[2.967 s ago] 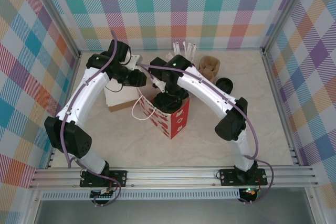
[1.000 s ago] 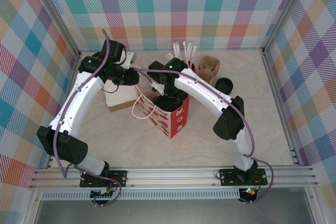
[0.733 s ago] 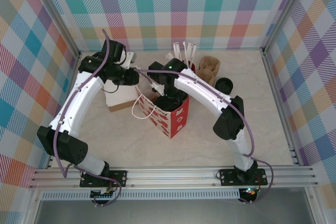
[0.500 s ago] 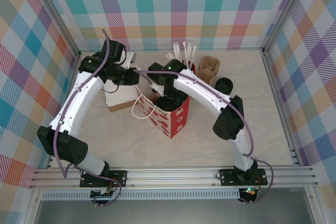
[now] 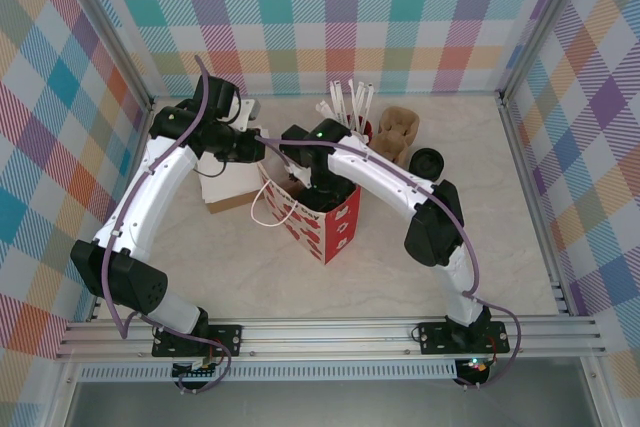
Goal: Pack the takeout coffee
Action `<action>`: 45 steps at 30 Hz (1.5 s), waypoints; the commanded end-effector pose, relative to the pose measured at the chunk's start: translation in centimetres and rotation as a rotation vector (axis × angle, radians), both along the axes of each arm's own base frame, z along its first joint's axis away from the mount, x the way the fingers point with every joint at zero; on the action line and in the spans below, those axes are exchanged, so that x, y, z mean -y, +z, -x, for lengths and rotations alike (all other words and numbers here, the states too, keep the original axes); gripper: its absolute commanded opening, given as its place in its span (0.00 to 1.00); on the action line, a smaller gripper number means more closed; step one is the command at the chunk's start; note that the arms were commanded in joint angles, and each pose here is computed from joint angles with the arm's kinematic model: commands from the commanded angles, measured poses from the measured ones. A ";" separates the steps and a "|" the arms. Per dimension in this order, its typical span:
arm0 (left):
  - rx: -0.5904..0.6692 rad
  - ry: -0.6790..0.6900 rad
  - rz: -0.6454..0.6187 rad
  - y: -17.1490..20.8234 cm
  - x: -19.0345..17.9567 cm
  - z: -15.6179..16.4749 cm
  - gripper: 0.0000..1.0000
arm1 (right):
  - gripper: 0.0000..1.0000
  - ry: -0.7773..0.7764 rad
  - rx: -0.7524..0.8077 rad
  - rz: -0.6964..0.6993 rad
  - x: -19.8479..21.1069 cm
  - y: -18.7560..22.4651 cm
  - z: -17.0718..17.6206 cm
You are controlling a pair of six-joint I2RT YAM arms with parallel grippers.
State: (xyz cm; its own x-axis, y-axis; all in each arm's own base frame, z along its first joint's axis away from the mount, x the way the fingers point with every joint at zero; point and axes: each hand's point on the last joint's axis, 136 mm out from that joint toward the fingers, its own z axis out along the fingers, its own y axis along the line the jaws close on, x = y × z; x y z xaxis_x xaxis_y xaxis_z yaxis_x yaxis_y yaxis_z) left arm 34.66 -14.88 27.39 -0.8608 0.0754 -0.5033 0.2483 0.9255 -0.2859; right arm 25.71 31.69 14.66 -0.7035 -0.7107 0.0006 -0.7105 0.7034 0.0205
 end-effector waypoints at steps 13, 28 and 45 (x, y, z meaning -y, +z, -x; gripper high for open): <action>-0.014 0.025 0.003 -0.6 -0.4 -0.5 0.13 | 0.70 0.017 -0.028 0.063 0.5 -3.3 0.2; -0.017 0.027 0.004 -0.8 -0.4 -0.6 0.13 | 0.70 0.014 -0.034 0.051 0.2 -3.7 0.2; -0.020 0.029 0.004 -0.9 -0.4 -0.7 0.13 | 0.70 0.014 -0.039 0.042 0.0 -3.7 0.3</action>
